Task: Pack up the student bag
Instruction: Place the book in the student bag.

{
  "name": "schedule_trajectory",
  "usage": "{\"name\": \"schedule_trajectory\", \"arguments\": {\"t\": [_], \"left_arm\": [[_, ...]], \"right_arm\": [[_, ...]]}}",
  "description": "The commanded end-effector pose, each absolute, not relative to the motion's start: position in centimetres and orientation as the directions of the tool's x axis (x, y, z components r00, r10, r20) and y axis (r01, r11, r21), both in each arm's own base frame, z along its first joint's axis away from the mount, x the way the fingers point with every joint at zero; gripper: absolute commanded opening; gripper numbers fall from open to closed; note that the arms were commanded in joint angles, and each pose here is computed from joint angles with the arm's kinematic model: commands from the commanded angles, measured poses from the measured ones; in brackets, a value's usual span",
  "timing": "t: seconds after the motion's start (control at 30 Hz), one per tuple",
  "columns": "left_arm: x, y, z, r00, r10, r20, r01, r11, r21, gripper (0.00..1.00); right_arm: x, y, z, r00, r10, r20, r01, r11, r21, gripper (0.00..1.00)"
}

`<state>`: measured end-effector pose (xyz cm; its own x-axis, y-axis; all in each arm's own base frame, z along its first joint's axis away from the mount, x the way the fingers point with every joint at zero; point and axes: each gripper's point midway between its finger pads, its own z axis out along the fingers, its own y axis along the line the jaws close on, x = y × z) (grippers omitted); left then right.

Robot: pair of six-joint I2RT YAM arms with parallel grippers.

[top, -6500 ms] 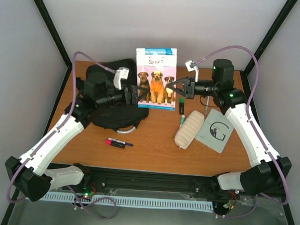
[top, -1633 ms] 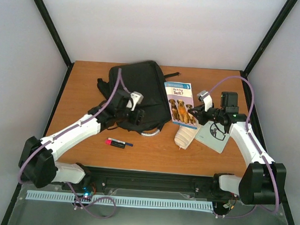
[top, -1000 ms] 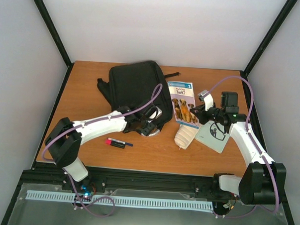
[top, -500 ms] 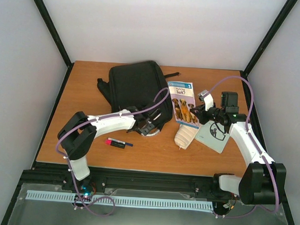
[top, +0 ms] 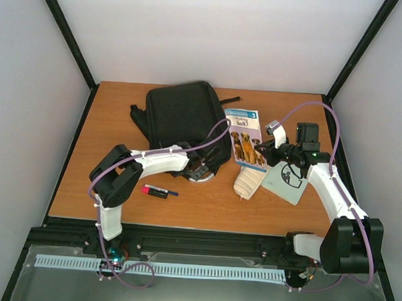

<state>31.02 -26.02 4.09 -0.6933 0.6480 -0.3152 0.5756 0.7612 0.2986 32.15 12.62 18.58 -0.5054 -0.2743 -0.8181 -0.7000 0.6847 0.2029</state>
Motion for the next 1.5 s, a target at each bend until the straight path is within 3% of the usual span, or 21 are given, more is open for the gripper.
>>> {"name": "schedule_trajectory", "arguments": {"t": [0.0,0.3,0.6,0.8,1.13,1.47], "left_arm": [[31.6,-27.0,3.9,-0.728,0.600,-0.332,0.560,0.800,0.216,0.29],[32.3,-26.6,4.9,-0.741,0.568,-0.359,0.532,0.822,0.202,0.01],[33.0,-26.4,11.9,-0.701,0.523,-0.485,0.494,0.846,0.199,0.01],[34.0,-25.3,17.7,-0.645,0.495,-0.581,0.455,0.861,0.228,0.01],[36.5,-24.4,24.7,-0.566,0.430,-0.703,0.384,0.892,0.237,0.01],[36.7,-23.7,24.9,-0.560,0.377,-0.738,0.343,0.916,0.208,0.01]], "right_arm": [[33.0,12.6,20.2,-0.453,-0.267,-0.851,-0.719,0.674,0.171,0.03],[33.0,12.6,20.2,-0.461,-0.262,-0.848,-0.716,0.675,0.180,0.03],[32.7,13.2,23.2,-0.504,-0.157,-0.849,-0.684,0.672,0.282,0.03],[31.9,13.8,26.4,-0.600,-0.105,-0.793,-0.649,0.643,0.406,0.03],[27.8,14.9,27.6,-0.800,0.011,-0.599,-0.491,0.562,0.666,0.03],[22.5,16.1,23.7,-0.956,0.035,-0.291,-0.248,0.431,0.868,0.03]]}}
